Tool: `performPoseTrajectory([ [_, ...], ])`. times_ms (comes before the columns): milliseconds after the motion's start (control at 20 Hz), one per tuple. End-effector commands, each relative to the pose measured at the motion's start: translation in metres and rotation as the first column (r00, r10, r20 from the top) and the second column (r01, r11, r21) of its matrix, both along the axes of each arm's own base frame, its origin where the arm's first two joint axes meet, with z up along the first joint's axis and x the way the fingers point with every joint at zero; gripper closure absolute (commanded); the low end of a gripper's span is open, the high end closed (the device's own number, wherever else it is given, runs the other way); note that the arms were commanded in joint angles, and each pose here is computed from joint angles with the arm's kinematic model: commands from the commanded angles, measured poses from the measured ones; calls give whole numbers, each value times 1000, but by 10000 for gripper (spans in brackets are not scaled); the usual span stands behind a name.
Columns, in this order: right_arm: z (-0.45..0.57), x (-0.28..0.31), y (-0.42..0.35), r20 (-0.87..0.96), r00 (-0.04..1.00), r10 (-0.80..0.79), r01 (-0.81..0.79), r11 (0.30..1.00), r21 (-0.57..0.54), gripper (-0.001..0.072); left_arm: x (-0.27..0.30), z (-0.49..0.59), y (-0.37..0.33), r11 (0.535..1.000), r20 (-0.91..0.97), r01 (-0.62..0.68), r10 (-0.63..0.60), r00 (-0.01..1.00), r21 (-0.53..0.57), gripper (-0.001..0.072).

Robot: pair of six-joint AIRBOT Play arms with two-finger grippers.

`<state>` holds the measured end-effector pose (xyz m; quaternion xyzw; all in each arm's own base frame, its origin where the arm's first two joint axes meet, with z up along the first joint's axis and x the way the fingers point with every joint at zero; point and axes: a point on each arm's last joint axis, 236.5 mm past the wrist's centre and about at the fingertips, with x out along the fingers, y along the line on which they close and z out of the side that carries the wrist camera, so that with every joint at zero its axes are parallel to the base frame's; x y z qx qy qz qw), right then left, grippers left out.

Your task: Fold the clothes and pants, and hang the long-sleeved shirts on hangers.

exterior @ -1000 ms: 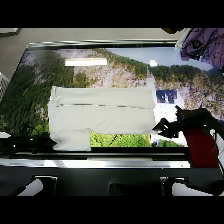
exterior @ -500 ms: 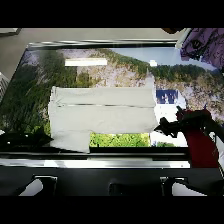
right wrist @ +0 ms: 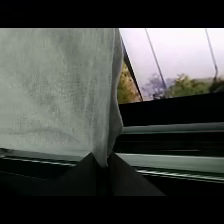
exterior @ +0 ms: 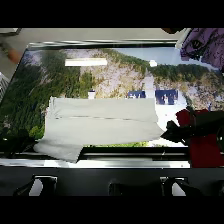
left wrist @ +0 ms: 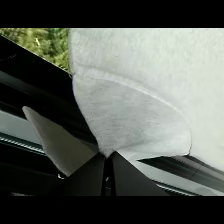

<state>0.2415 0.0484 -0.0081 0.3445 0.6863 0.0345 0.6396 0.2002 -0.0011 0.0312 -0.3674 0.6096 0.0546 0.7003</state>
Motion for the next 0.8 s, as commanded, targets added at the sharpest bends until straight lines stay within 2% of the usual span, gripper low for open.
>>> performPoseTrajectory([
  [0,17,1,0,39,999,-28,28,999,-14,683,3,16,-12,999,50,-22,24,998,-38,688],
  [150,30,45,-5,175,984,-36,38,999,-9,683,42,17,-11,994,121,-40,52,991,-99,688],
  [350,27,108,15,284,954,95,-71,993,-95,683,107,15,-4,997,180,5,8,984,-72,688],
  [500,16,153,3,294,952,83,-27,982,-189,683,164,13,-4,998,207,39,-27,978,-55,689],
  [750,-7,193,-4,282,957,67,-12,981,-193,682,242,-8,-7,992,192,112,-99,976,-58,689],
])
